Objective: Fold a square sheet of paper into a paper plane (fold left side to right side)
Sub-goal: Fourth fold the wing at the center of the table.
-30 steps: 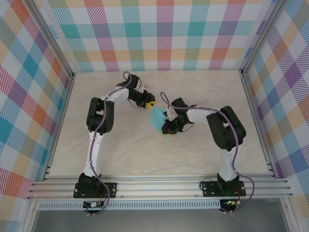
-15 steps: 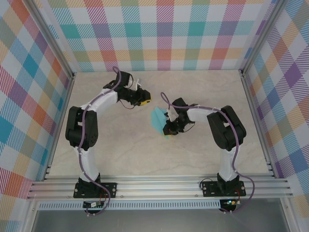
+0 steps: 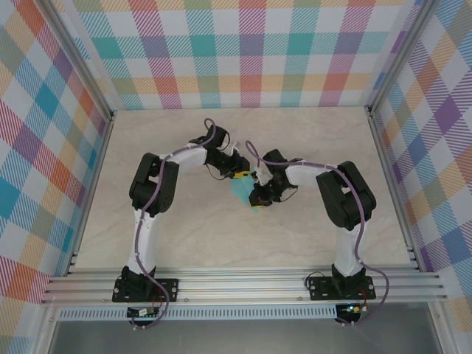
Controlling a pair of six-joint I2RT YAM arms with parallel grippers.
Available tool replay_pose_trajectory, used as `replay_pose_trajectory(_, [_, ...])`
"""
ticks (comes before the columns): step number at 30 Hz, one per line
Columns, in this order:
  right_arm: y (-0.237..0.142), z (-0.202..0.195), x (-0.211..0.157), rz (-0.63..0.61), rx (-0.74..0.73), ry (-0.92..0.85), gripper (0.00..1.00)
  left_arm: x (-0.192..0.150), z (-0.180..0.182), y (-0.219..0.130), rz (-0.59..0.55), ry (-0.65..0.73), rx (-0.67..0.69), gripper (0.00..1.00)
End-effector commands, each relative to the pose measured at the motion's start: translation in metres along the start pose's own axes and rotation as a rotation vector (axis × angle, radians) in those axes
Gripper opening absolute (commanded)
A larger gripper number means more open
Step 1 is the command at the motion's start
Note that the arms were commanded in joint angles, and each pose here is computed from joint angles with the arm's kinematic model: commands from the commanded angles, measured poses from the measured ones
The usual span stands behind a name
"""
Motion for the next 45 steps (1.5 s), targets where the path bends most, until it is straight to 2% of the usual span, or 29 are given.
replay_pose_trajectory(1, [0.008,-0.018,-0.018,0.084,-0.072,0.068,0.07,0.006,0.015,0.005,-0.015,-0.028,0.070,0.27])
replay_pose_trajectory(9, [0.004,-0.021,-0.039,0.103,-0.082,0.092,0.07,0.007,0.058,0.013,-0.016,-0.113,0.176,0.26])
replay_pose_trajectory(13, [-0.006,-0.012,-0.040,0.074,-0.068,0.092,0.07,0.004,0.064,0.016,-0.005,-0.124,0.172,0.26])
replay_pose_trajectory(19, [-0.040,0.027,-0.010,-0.074,0.025,0.078,0.08,0.000,0.061,0.016,-0.002,-0.118,0.158,0.26])
replay_pose_trajectory(22, [-0.046,0.045,0.014,-0.158,0.135,0.126,0.09,-0.002,0.061,0.018,0.001,-0.115,0.155,0.26])
replay_pose_trajectory(25, [-0.044,0.048,0.032,-0.233,0.174,0.190,0.10,-0.003,0.061,0.020,0.004,-0.120,0.156,0.26])
replay_pose_trajectory(36, [-0.012,0.021,0.059,-0.328,0.018,0.348,0.08,-0.004,0.058,0.020,0.003,-0.115,0.153,0.26])
replay_pose_trajectory(45, [0.000,0.018,0.060,-0.304,-0.034,0.355,0.08,-0.004,0.058,0.019,0.006,-0.118,0.157,0.26])
Point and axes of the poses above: each hand's point on the last joint's axis, 136 mm out from that joint toward the fingers, its own y axis out along the fingers, its own z axis along the line the jaws close on, x = y × z, the point moved 6 cm from there along -y, back along the fingers, and after that the axes turned 3 degrees about -y, right-handed, at the moved point
